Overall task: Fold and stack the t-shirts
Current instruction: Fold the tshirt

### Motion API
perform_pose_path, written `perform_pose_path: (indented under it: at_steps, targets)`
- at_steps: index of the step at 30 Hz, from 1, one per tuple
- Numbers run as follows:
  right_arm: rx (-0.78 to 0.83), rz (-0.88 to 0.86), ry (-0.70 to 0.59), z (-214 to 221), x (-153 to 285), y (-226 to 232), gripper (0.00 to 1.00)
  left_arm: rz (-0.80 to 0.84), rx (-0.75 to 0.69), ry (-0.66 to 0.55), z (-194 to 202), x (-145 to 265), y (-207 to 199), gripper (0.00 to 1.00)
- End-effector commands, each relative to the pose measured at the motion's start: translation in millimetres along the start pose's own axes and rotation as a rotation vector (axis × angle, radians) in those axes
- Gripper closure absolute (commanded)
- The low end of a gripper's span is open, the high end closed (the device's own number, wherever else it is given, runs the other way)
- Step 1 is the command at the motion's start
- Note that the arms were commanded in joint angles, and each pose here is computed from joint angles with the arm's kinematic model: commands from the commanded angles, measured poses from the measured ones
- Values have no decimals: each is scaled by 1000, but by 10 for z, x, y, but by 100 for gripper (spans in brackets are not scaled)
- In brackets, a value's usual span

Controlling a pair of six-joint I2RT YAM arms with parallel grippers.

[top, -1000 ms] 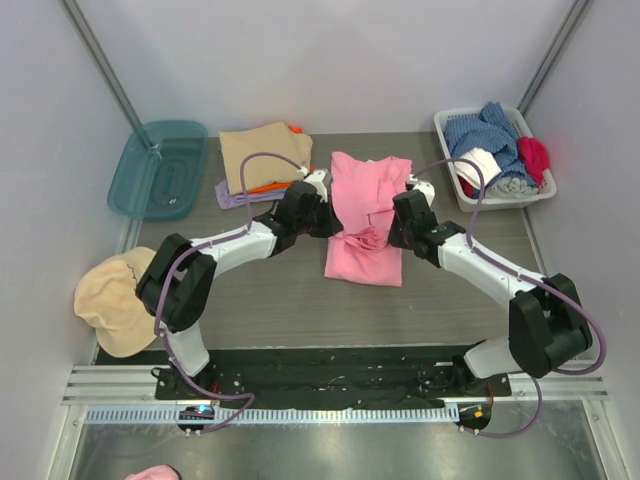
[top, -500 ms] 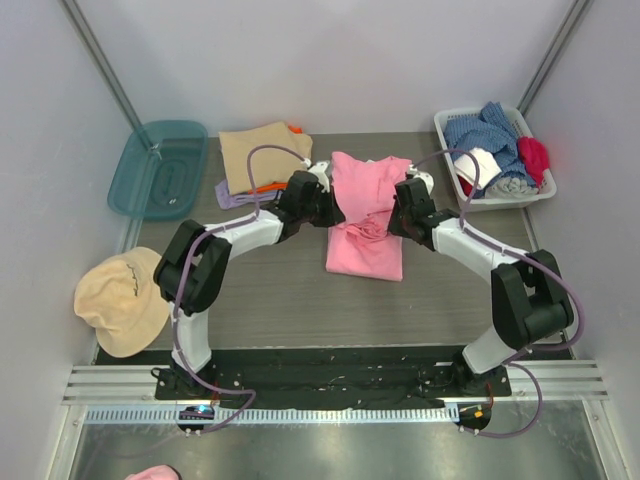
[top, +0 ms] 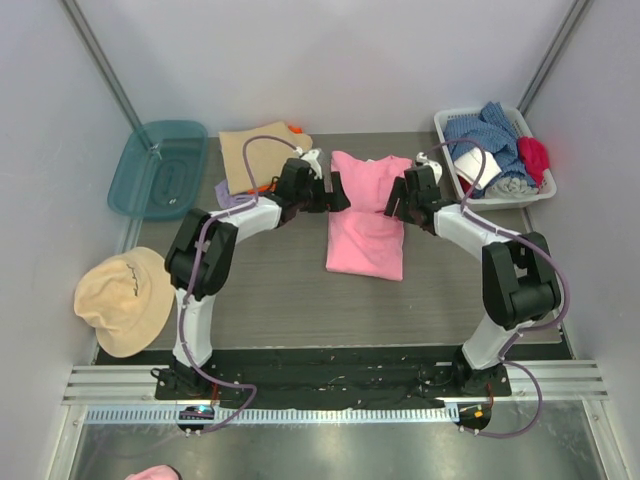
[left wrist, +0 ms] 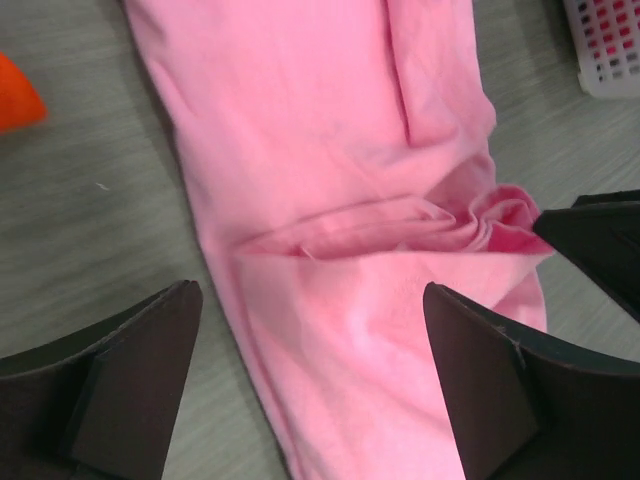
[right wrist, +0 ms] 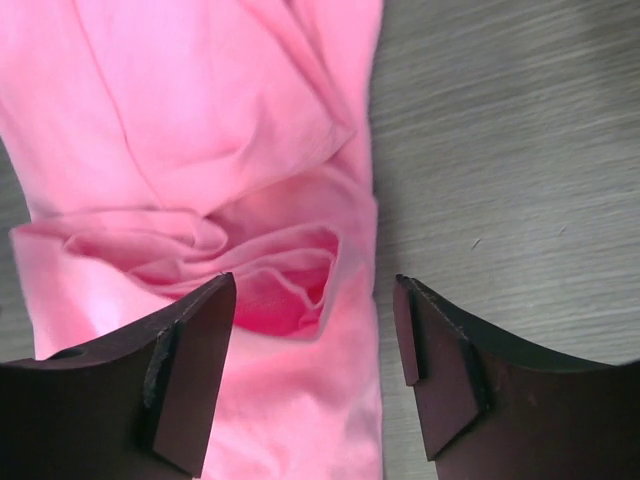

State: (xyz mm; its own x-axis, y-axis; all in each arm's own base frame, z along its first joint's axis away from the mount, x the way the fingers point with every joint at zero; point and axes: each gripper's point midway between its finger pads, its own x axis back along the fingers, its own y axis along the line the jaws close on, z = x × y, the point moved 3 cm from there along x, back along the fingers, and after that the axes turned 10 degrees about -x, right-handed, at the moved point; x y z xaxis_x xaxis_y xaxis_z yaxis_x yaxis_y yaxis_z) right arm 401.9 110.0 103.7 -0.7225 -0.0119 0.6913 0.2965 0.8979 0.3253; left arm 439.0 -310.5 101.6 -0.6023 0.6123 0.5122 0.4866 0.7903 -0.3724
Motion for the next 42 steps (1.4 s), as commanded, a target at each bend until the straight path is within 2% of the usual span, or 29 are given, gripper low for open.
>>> perform_pose_path:
  at_steps: [1, 4, 8, 12, 13, 15, 16, 18, 24, 25, 27, 38, 42]
  targets:
    - [-30, -40, -131, -491, 43, 106, 27, -12, -36, -116, -540, 92, 104, 0]
    - [-29, -60, -127, -517, 122, 129, 25, -10, -43, -146, -706, 228, 78, 0]
    - [-29, -80, -55, -347, 245, 97, 25, 10, -28, -146, -582, 442, 7, 0]
    - [-35, -142, 40, -31, 432, 24, 24, 38, 13, -132, -269, 668, -69, 0]
    - [-43, -166, 31, -24, 532, 27, 24, 32, 26, -100, -57, 697, -35, 0]
    - [-56, -186, 71, 194, 610, -64, 24, 49, 23, -100, 46, 816, -141, 0]
    - [-61, -188, 73, 238, 645, -102, 23, 46, 48, -74, 244, 845, -119, 0]
    - [-75, -207, 74, 338, 785, -170, 23, 67, 49, -80, 328, 949, -216, 0]
    - [-109, -234, 112, 680, 967, -357, 22, 78, 108, -22, 868, 1094, -282, 16]
    - [-114, -230, 121, 722, 967, -386, 23, 88, 112, -32, 879, 1100, -305, 21]
    - [-131, -244, 143, 827, 971, -411, 23, 95, 129, -24, 978, 1111, -340, 25]
    - [-155, -246, 185, 1077, 867, -512, 30, 144, 139, -23, 1081, 935, -472, 37]
    - [-159, -247, 186, 1102, 822, -516, 32, 152, 137, -17, 1079, 869, -492, 47]
